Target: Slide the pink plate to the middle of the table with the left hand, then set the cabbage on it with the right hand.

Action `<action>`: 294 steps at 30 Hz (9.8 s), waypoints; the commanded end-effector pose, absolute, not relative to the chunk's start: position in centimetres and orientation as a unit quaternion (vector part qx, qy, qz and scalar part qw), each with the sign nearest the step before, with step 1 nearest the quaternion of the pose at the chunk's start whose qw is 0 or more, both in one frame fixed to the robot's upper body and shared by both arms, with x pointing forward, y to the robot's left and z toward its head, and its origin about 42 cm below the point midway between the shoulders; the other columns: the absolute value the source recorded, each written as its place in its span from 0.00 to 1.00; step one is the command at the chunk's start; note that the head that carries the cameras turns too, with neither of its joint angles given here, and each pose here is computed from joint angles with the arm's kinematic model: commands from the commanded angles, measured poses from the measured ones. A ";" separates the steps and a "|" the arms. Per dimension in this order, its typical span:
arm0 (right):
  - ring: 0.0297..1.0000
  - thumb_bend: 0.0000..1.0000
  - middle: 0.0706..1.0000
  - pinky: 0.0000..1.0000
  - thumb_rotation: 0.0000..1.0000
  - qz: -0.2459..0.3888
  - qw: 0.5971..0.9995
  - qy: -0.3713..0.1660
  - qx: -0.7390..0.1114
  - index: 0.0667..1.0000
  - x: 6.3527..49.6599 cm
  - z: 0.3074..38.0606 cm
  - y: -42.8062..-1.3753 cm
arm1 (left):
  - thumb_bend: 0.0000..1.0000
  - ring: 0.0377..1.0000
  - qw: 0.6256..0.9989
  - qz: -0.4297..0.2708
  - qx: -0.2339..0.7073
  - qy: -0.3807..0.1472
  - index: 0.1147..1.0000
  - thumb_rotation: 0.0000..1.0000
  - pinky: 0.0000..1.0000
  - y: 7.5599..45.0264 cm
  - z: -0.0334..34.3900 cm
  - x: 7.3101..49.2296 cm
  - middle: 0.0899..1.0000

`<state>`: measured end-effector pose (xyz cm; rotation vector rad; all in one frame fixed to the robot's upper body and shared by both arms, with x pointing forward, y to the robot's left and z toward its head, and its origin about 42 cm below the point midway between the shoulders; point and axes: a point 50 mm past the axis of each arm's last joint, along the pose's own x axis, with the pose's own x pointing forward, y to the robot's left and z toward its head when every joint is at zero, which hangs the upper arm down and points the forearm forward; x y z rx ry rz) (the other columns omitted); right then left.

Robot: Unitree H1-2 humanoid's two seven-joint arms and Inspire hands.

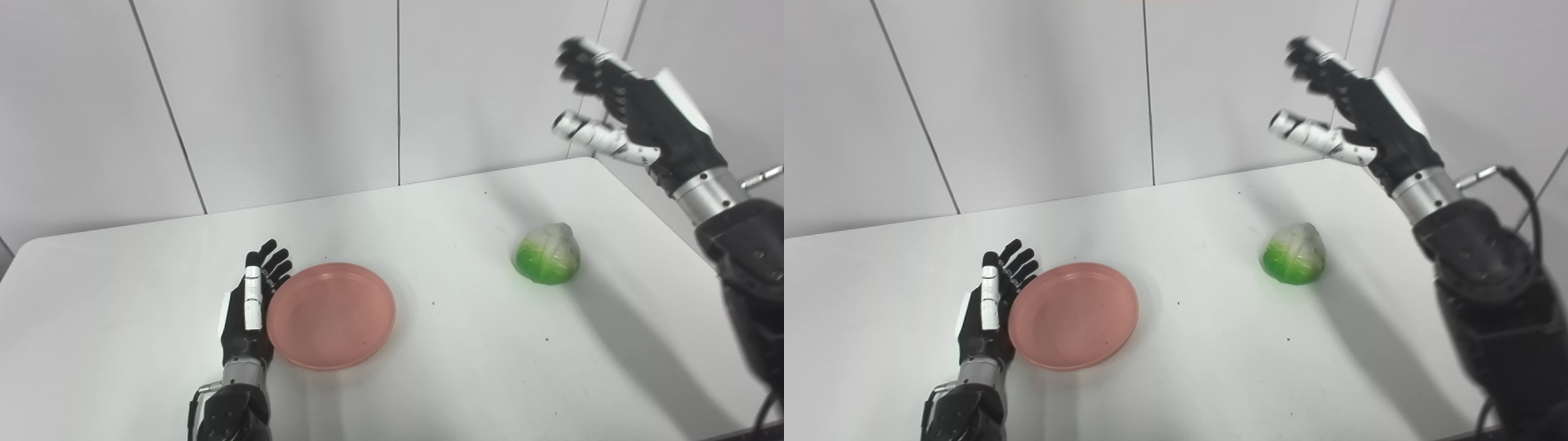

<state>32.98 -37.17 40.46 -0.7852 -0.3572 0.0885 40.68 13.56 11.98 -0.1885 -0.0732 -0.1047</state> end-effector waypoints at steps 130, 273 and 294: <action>1.00 1.00 1.00 0.98 0.28 0.150 0.657 0.123 -0.728 1.00 43.0 34.0 -39.7 | 0.70 0.86 0.991 -0.060 -0.111 -0.035 0.81 0.89 0.84 16.3 11.5 41.3 0.84; 1.00 0.87 1.00 1.00 0.77 0.214 0.858 -0.281 -0.373 1.00 39.7 23.7 -21.5 | 0.67 0.85 0.988 -0.033 -0.141 -0.059 0.79 0.91 0.86 9.6 12.0 39.2 0.83; 1.00 0.68 1.00 1.00 1.00 0.003 0.990 -0.116 0.077 1.00 39.6 16.2 -19.2 | 0.74 0.91 0.986 -0.058 -0.144 -0.061 0.86 0.94 0.94 12.9 11.3 39.8 0.89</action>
